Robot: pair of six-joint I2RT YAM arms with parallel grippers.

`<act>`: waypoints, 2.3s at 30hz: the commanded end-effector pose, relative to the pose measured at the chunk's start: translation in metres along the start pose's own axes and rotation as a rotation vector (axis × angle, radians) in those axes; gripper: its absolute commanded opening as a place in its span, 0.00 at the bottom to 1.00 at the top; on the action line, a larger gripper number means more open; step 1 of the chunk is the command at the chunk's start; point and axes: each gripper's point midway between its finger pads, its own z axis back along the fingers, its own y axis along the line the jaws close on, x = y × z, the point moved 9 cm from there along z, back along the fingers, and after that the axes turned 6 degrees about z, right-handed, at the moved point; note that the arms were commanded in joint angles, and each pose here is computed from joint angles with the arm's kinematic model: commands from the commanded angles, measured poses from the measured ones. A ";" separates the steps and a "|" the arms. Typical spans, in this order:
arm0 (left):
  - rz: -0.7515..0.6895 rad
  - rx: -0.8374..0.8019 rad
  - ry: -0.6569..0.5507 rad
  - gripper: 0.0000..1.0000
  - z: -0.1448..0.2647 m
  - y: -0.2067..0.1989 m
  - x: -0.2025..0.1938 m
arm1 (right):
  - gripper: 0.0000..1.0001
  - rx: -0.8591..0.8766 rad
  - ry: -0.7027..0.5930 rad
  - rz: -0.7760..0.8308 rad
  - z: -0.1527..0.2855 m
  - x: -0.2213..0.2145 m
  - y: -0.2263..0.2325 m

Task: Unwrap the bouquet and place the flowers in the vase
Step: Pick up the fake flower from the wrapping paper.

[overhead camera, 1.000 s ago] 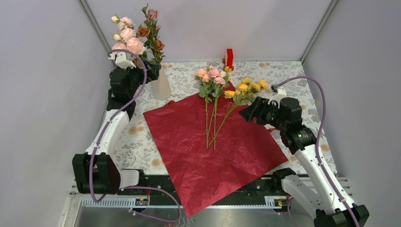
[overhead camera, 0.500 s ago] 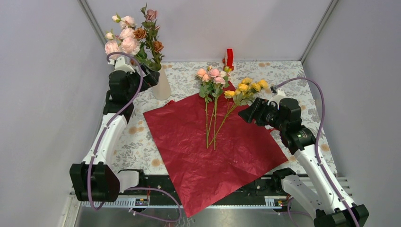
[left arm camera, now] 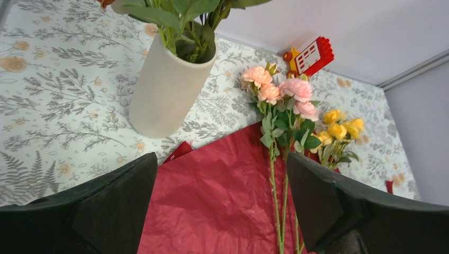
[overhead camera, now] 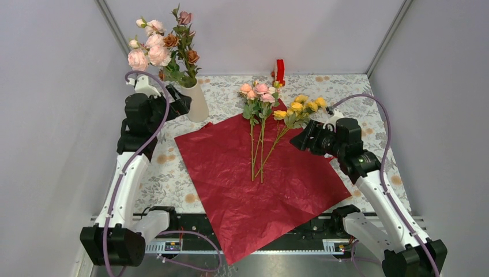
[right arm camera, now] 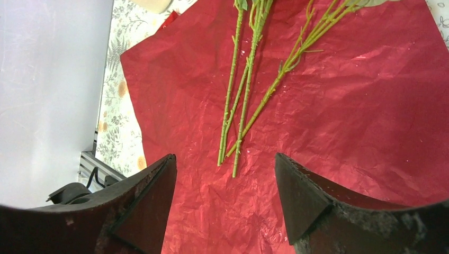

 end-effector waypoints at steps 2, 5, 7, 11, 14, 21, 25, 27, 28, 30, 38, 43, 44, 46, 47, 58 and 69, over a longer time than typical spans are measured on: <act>-0.121 -0.040 0.017 0.99 0.013 -0.003 0.002 | 0.72 -0.015 0.021 -0.043 -0.009 0.007 0.000; -0.174 -0.071 0.042 0.99 0.013 -0.009 -0.003 | 0.69 -0.022 0.046 -0.077 -0.020 0.004 -0.001; -0.184 -0.059 0.068 0.99 0.013 -0.010 -0.009 | 0.68 -0.036 0.065 -0.084 -0.028 0.000 0.000; -0.172 -0.061 0.083 0.99 0.015 -0.009 -0.014 | 0.68 -0.080 0.117 -0.050 -0.050 -0.009 0.009; -0.160 -0.080 0.076 0.99 0.017 -0.012 -0.013 | 0.59 -0.079 0.161 -0.040 -0.074 -0.014 0.017; -0.126 -0.116 0.101 0.99 0.017 -0.014 -0.019 | 0.55 -0.100 0.277 0.000 -0.130 -0.021 0.026; -0.124 -0.113 0.104 0.99 0.017 -0.014 -0.019 | 0.54 -0.132 0.290 0.036 -0.148 -0.015 0.024; -0.121 -0.110 0.109 0.99 0.017 -0.013 -0.019 | 0.54 -0.139 0.312 0.052 -0.159 -0.015 0.023; -0.120 -0.109 0.110 0.99 0.017 -0.013 -0.019 | 0.54 -0.143 0.325 0.056 -0.164 -0.017 0.022; -0.121 -0.108 0.107 0.99 0.018 -0.013 -0.018 | 0.53 -0.160 0.350 0.065 -0.176 -0.020 0.019; -0.116 -0.103 0.115 0.99 0.017 -0.011 -0.019 | 0.48 -0.225 0.411 0.082 -0.212 -0.033 0.003; -0.100 -0.090 0.114 0.99 0.017 -0.009 -0.017 | 0.48 -0.227 0.438 0.079 -0.222 -0.039 0.000; -0.098 -0.089 0.113 0.99 0.017 -0.008 -0.017 | 0.48 -0.224 0.442 0.076 -0.224 -0.040 0.000; -0.095 -0.086 0.116 0.99 0.016 -0.008 -0.018 | 0.47 -0.221 0.451 0.071 -0.226 -0.043 -0.001; -0.094 -0.087 0.118 0.99 0.016 -0.007 -0.018 | 0.47 -0.222 0.454 0.070 -0.227 -0.044 -0.001; -0.085 -0.086 0.123 0.99 0.015 -0.007 -0.019 | 0.37 -0.205 0.469 0.056 -0.238 -0.050 -0.004; -0.087 -0.091 0.123 0.99 0.015 -0.006 -0.019 | 0.07 -0.208 0.439 0.047 -0.238 -0.046 -0.002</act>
